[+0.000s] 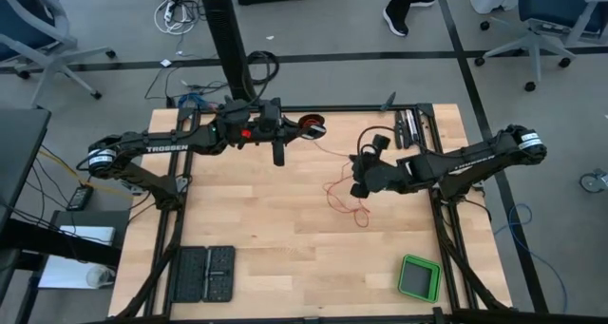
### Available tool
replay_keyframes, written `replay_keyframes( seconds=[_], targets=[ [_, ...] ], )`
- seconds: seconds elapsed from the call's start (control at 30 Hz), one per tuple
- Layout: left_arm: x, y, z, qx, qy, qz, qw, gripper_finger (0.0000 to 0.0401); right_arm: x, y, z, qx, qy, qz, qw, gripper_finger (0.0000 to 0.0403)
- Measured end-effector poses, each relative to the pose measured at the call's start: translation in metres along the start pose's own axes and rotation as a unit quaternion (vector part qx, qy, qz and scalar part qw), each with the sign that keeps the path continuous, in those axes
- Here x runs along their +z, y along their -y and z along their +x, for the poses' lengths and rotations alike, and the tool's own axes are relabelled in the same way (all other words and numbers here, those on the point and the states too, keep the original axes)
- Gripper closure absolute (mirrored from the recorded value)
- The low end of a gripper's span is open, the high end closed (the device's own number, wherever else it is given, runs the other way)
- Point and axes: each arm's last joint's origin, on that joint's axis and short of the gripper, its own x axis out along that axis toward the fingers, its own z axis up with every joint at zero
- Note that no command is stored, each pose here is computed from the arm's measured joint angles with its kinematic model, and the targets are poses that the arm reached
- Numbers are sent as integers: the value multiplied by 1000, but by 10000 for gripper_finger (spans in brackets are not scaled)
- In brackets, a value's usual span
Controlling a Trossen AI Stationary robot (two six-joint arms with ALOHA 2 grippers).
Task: Coil cords
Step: Coil the red wire cable onto the black spool
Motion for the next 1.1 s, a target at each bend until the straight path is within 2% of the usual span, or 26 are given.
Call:
replay_keyframes(
  seconds=[0.13, 0.27, 0.43, 0.53, 0.7, 0.77, 0.9, 1.1],
  targets=[
    [-1, -4, -1, 8, -5, 4, 1000, 400, -14, 8, 4, -43, -55, 17, 997, 403],
    [-5, -7, -1, 22, -29, 19, 999, 400, -25, 19, 7, -108, -95, 39, 989, 403],
    [-20, -9, -4, 44, -107, 84, 990, 400, -32, 34, 12, -205, -106, 60, 971, 403],
    [-31, -11, -7, 68, -171, 127, 975, 400, -32, 41, 15, -240, -103, 64, 963, 403],
    [-46, -15, -14, 164, -266, 187, 931, 400, -29, 47, 17, -277, -83, 79, 954, 403],
    [-48, -16, -16, 191, -286, 203, 917, 400, -24, 48, 16, -284, -68, 85, 953, 403],
    [-52, -15, -19, 216, -312, 214, 900, 400, -10, 48, 14, -292, -32, 83, 952, 403],
    [-57, -15, -24, 262, -345, 215, 876, 399, 21, 46, 10, -265, 34, 75, 961, 403]
  ],
)
